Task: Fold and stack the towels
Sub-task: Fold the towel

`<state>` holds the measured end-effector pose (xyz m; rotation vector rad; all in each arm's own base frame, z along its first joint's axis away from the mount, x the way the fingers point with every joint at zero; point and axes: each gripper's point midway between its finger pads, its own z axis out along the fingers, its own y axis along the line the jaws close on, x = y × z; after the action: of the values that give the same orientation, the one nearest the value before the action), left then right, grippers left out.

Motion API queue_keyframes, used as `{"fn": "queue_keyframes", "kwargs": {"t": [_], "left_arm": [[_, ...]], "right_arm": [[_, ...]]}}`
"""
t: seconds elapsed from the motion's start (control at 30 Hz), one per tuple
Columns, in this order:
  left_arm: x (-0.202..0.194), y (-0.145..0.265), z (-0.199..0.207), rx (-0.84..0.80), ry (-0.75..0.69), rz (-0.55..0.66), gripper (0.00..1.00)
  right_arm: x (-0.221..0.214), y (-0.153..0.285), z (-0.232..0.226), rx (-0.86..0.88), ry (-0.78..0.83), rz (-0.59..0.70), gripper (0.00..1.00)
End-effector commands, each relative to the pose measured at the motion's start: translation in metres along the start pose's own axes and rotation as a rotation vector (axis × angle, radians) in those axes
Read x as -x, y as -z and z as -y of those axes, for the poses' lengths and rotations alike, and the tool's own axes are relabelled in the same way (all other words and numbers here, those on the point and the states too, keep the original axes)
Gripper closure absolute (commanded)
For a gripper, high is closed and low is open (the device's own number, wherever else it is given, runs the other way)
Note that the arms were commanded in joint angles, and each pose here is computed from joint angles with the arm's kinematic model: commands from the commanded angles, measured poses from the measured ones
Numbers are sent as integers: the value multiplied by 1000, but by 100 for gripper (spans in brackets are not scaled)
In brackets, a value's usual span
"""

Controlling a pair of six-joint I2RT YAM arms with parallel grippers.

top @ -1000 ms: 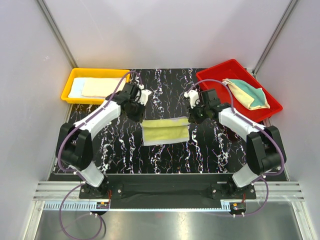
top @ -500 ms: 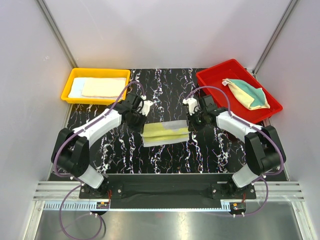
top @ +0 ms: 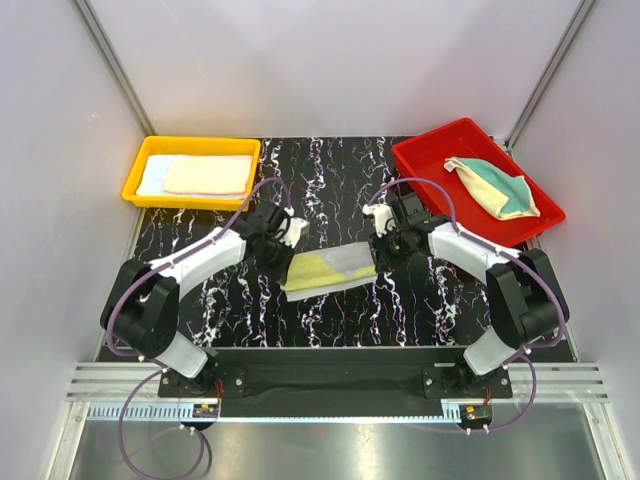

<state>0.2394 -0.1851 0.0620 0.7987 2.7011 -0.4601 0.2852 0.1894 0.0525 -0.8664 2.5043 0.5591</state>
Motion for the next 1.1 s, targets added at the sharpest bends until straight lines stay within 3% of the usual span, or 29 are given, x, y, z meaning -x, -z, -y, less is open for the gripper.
{"fn": "queue_keyframes", "kwargs": {"t": [0.0, 0.03, 0.2, 0.4, 0.53, 0.77, 0.9, 1.07], "left_arm": [[3, 5, 19, -73, 12, 28, 83], [6, 9, 23, -91, 10, 42, 68], [22, 31, 47, -193, 9, 134, 64], [30, 8, 37, -145, 169, 143, 66], [28, -16, 41, -179, 297, 143, 66], [-4, -42, 34, -161, 418, 114, 67], [12, -20, 45, -209, 425, 173, 64], [48, 22, 43, -160, 398, 232, 58]], "right_arm": [[4, 8, -12, 43, -19, -48, 75], [8, 13, -14, 47, -17, -38, 72], [27, 37, -14, 1, -35, -24, 68], [40, 29, -17, 9, -181, -16, 78], [22, 1, -14, 14, -282, -82, 79], [-24, -31, 14, -125, -366, -236, 84], [-17, -12, 27, -233, -374, -247, 84], [19, 26, 11, -207, -396, -144, 80]]}}
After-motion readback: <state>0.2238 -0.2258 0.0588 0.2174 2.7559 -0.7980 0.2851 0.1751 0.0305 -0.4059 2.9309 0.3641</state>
